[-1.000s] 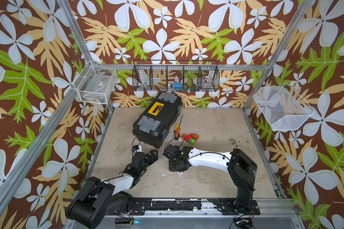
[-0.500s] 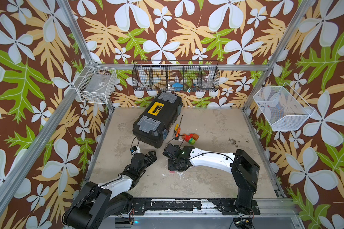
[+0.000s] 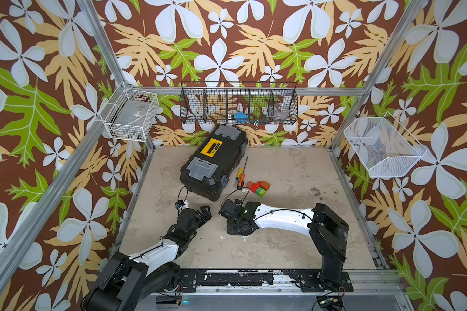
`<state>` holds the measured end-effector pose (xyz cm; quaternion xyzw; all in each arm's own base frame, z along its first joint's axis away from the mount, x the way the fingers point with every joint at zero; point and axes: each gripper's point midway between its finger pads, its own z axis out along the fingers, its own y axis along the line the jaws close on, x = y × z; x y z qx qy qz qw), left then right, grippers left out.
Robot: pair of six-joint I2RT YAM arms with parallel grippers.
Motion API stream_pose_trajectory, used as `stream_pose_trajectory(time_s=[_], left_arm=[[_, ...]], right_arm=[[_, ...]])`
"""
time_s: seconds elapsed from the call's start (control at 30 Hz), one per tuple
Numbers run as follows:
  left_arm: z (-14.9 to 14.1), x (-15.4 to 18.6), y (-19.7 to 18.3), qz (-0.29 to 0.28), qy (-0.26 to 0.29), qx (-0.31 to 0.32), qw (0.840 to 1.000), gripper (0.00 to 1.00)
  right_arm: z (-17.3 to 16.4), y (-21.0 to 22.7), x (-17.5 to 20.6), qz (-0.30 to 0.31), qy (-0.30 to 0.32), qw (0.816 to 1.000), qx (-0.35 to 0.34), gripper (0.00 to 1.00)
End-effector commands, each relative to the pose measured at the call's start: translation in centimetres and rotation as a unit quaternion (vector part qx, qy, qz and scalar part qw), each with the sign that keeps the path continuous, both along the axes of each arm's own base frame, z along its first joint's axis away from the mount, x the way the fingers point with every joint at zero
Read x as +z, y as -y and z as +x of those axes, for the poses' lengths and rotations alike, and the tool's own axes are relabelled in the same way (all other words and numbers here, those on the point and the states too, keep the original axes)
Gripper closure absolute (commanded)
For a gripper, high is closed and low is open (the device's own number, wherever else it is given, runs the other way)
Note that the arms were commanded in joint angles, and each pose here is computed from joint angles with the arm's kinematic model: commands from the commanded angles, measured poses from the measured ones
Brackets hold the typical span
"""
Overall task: Assemble the letter h with lego
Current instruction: Assemble the lego brick with the lego brick.
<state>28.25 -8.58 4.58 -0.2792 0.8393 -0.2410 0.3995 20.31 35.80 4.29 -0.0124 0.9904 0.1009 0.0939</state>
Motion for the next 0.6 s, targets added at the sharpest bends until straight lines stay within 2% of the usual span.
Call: stream_pose_trajectory(time_s=[0.0, 0.37, 0.57], left_arm=[[-1.1, -1.6, -0.6, 0.015, -0.037, 0.005, 0.999, 0.01], [-1.2, -0.4, -0.2, -0.001, -0.016, -0.003, 1.000, 0.01], [-1.2, -0.4, -0.2, -0.002, -0.014, -0.003, 1.000, 0.02]], right_arm=[[-0.1, -0.1, -0.7, -0.004, -0.005, 1.000, 0.006, 0.69], [0.0, -0.5, -0.2, 0.002, -0.002, 1.000, 0.007, 0.69], [-0.5, -0.3, -2.0, -0.025, -0.021, 0.999, 0.019, 0.68]])
